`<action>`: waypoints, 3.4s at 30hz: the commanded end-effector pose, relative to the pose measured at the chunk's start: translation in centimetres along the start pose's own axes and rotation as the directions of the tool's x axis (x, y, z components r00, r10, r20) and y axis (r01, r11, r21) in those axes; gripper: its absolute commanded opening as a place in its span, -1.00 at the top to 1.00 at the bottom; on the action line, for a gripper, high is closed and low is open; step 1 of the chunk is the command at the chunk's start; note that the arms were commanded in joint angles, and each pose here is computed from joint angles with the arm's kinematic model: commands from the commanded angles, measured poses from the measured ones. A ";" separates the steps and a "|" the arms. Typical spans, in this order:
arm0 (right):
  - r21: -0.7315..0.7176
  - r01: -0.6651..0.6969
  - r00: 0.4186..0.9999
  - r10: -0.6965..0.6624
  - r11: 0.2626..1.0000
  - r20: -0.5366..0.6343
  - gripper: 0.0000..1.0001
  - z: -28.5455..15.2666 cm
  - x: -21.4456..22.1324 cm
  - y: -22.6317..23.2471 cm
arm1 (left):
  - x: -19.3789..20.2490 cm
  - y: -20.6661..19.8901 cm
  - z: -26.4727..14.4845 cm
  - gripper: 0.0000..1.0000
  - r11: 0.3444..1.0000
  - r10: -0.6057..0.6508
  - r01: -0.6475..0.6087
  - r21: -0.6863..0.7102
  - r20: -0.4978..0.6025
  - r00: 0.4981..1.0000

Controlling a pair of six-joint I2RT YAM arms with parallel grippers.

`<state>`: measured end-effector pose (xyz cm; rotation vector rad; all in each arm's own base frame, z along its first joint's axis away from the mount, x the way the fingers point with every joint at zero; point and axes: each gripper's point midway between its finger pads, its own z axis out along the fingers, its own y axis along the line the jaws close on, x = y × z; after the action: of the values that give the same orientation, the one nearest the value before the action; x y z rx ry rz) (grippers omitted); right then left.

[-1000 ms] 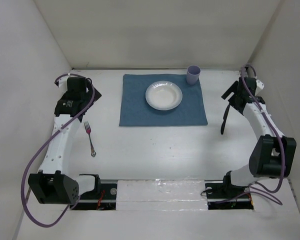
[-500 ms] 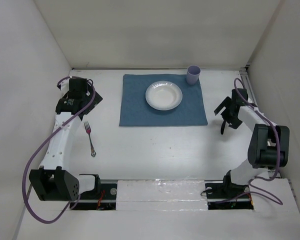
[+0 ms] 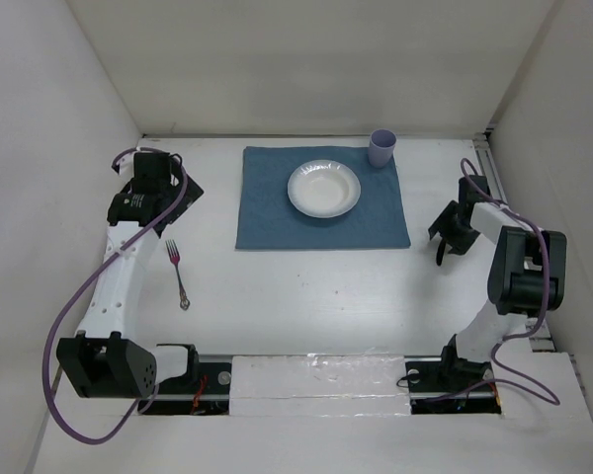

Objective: Set the dinner table for one person

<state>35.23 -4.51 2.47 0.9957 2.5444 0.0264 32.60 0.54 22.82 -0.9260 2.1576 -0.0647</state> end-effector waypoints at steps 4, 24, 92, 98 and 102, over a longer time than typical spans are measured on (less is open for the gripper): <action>0.078 0.057 0.990 -0.046 0.995 -0.132 -0.05 2.0 2.6 -1.6 | -1.8 -0.5 -1.8 -1.00 0.999 -0.014 0.012 0.039 0.056 0.998; 0.015 0.156 0.987 -0.156 0.988 -0.030 1.00 0.3 1.5 1.3 | -1.3 -0.5 -2.0 -1.00 0.996 0.013 -0.019 0.084 0.069 0.998; -0.198 0.467 0.849 -0.375 0.862 0.372 -0.19 -11.2 0.1 21.0 | 1.7 -0.3 0.4 -1.00 0.992 0.007 -0.010 0.127 0.019 1.000; -0.469 0.555 0.824 -0.380 0.687 0.420 -0.24 -17.4 10.4 23.7 | 7.9 3.9 3.8 -1.00 0.990 -0.122 0.108 -0.093 -0.156 0.980; -0.641 0.583 0.809 -0.433 0.500 0.398 -0.24 -19.8 16.5 25.0 | 11.1 6.9 5.9 -1.00 0.952 -0.194 0.132 -0.277 -0.211 0.958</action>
<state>34.00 24.30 18.44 -0.0562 2.2282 0.5164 29.13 -0.95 11.55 -1.1321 2.3396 -0.0717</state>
